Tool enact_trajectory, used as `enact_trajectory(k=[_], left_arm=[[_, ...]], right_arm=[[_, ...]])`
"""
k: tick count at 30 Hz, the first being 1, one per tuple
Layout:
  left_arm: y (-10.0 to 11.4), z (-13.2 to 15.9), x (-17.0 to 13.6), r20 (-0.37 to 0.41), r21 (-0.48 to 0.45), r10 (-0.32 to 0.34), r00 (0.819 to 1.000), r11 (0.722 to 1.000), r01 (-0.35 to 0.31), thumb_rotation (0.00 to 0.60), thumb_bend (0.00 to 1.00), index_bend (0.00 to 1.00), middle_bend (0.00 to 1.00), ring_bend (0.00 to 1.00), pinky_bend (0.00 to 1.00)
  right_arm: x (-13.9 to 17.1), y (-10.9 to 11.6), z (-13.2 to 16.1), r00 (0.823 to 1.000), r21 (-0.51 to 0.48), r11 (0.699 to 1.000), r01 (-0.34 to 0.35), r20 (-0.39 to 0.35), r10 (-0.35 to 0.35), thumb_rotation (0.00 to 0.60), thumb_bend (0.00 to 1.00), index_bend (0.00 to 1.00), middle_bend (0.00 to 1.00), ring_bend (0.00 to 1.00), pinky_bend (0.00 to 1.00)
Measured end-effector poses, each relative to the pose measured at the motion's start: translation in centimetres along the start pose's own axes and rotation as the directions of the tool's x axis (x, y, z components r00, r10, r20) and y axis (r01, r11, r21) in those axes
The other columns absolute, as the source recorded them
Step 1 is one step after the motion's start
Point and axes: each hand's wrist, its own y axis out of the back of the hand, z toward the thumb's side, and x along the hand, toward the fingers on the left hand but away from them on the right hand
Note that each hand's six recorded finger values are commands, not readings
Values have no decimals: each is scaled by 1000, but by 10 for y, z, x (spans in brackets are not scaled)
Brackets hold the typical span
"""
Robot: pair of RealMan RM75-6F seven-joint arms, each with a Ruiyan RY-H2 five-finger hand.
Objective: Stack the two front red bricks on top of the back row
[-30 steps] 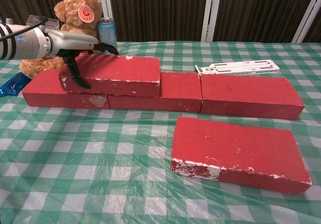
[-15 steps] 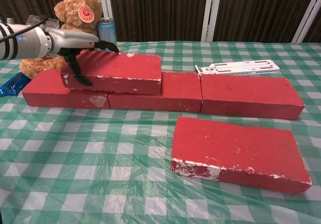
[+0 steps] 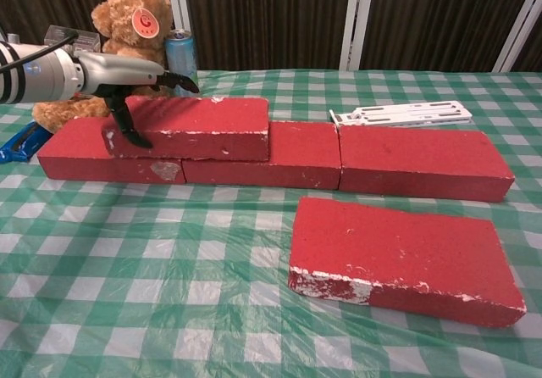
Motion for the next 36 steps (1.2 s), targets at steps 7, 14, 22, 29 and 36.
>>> enact_trajectory(k=[7,14,22,29,36], left_arm=[[-2,-4,1,-10,-14,-15,1000,1000,15,600,212,0,0,0,92],[-1,1,-2,9,-21,-17,1000,1000,17,600,212,0,0,0,90],[9,1,-23,23,-12,50,999,999,-49,600,205,0,0,0,78],[-5,-21,-93,-8,24,175,985,984,-175,600,227,0,0,0,62],[-68,-57,-198,-137,30,255,957,967,-253,600,251,0,0,0,58]], right_arm=[[0,0,-1,1000,-1,1000,3,5,-3,549,86,0,0,0,0],[-1,0,-1,1000,0,1000,5,7,-5,549,86,0,0,0,0],[0,2,4,1000,-20,1000,14,-24,-14,546,86,0,0,0,0],[-10,-5,26,994,-154,988,3,-103,-20,545,86,0,0,0,0],[-26,-15,84,965,-269,959,-94,-260,21,548,86,0,0,0,0]])
